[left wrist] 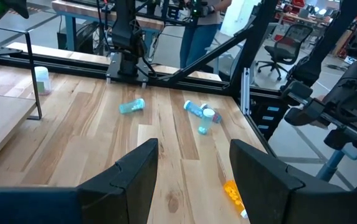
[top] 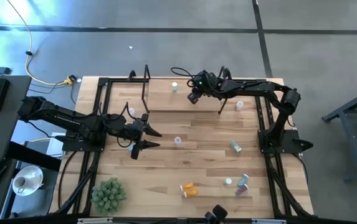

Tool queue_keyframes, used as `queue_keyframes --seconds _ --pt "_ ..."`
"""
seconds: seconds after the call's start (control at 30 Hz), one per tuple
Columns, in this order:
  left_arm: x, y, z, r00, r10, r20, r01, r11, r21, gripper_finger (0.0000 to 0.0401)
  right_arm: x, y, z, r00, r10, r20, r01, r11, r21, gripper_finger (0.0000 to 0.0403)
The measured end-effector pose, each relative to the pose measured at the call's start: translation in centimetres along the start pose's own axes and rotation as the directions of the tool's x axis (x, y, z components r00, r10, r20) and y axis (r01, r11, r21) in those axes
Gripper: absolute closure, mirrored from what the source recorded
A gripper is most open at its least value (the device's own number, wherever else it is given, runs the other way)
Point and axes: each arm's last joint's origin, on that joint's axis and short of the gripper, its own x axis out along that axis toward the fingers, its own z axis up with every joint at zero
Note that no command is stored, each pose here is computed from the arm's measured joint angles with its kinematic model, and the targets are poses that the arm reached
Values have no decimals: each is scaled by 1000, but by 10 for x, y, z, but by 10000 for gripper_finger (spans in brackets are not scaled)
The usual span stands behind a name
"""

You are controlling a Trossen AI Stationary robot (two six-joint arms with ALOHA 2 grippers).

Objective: Pick and place medicine bottles onto shelf by color
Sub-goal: Put the top orange pill bottle on the shelf, then put the bottom white pill bottle on the shelf

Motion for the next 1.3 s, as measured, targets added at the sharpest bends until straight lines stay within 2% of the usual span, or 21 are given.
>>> queue_keyframes --seconds 0.27,0.47,0.8,1.3 --pt "0 0 0 1000 0 0 0 1000 0 213 -1 0 3 1000 1 21 -1 1000 6 234" --pt "0 0 0 1000 0 0 0 1000 0 213 -15 -4 10 998 3 62 -4 1000 7 230" --pt "0 0 0 1000 0 0 0 1000 0 213 -61 -4 24 992 37 124 -38 999 10 230" --pt "0 0 0 1000 0 0 0 1000 0 213 -140 21 13 984 159 78 -150 982 -117 231"
